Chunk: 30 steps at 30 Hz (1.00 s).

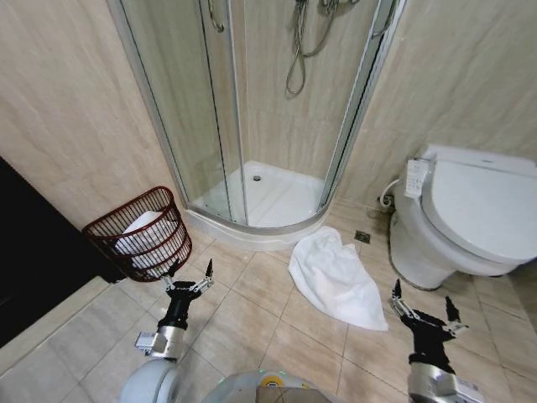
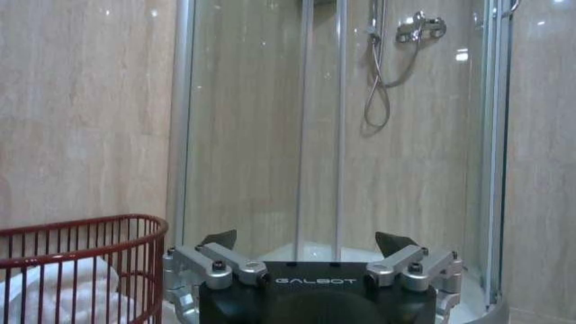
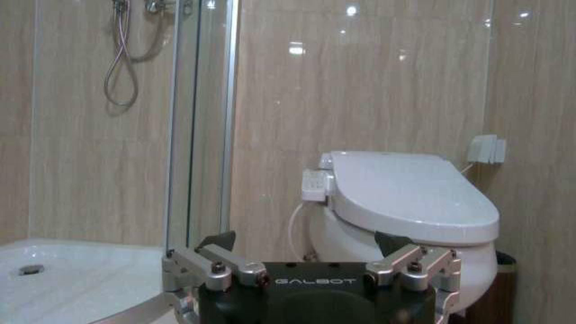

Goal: Discard the used towel into the hamper.

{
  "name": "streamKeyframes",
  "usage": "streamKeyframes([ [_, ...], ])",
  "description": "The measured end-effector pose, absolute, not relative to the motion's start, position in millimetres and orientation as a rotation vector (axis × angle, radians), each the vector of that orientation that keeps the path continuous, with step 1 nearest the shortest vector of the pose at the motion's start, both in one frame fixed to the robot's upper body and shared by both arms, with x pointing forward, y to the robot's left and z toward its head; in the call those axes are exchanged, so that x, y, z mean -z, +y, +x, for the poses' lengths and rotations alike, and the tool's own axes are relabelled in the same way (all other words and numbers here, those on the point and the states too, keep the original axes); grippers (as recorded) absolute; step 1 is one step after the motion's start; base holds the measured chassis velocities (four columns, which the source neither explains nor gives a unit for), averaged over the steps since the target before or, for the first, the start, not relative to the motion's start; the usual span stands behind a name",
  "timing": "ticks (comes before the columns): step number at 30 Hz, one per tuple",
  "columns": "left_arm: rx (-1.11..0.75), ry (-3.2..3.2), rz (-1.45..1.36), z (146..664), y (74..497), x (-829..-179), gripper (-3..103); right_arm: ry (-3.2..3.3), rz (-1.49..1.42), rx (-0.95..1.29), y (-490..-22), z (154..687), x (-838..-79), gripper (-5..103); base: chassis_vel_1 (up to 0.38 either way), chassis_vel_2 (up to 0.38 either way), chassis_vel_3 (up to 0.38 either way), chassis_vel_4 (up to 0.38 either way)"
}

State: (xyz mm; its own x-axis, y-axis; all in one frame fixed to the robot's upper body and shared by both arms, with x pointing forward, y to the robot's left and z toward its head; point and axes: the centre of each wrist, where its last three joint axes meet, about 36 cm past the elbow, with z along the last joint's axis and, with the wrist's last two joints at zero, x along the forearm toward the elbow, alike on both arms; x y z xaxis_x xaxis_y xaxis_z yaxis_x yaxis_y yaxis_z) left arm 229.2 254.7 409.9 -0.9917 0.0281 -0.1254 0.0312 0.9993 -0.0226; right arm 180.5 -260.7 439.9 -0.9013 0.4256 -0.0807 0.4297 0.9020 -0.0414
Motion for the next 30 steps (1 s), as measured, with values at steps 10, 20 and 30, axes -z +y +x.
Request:
streamKeyframes([
  [10, 0.048, 3.003, 0.059, 229.9, 252.5, -406.3, 100, 2.996, 0.683, 0.099, -262.7, 179.2, -435.2, 100, 0.0, 0.0, 0.0, 0.0],
  [20, 0.046, 3.0, 0.063, 229.5, 253.4, -406.1, 100, 3.001, 0.687, 0.092, -263.7, 176.9, -427.6, 100, -0.012, 0.015, 0.021, -0.011],
  [30, 0.041, 3.001, 0.071, 229.6, 255.1, -404.5, 100, 3.0, 0.683, 0.089, -263.1, 176.5, -427.0, 100, -0.153, 0.158, 0.156, -0.141],
])
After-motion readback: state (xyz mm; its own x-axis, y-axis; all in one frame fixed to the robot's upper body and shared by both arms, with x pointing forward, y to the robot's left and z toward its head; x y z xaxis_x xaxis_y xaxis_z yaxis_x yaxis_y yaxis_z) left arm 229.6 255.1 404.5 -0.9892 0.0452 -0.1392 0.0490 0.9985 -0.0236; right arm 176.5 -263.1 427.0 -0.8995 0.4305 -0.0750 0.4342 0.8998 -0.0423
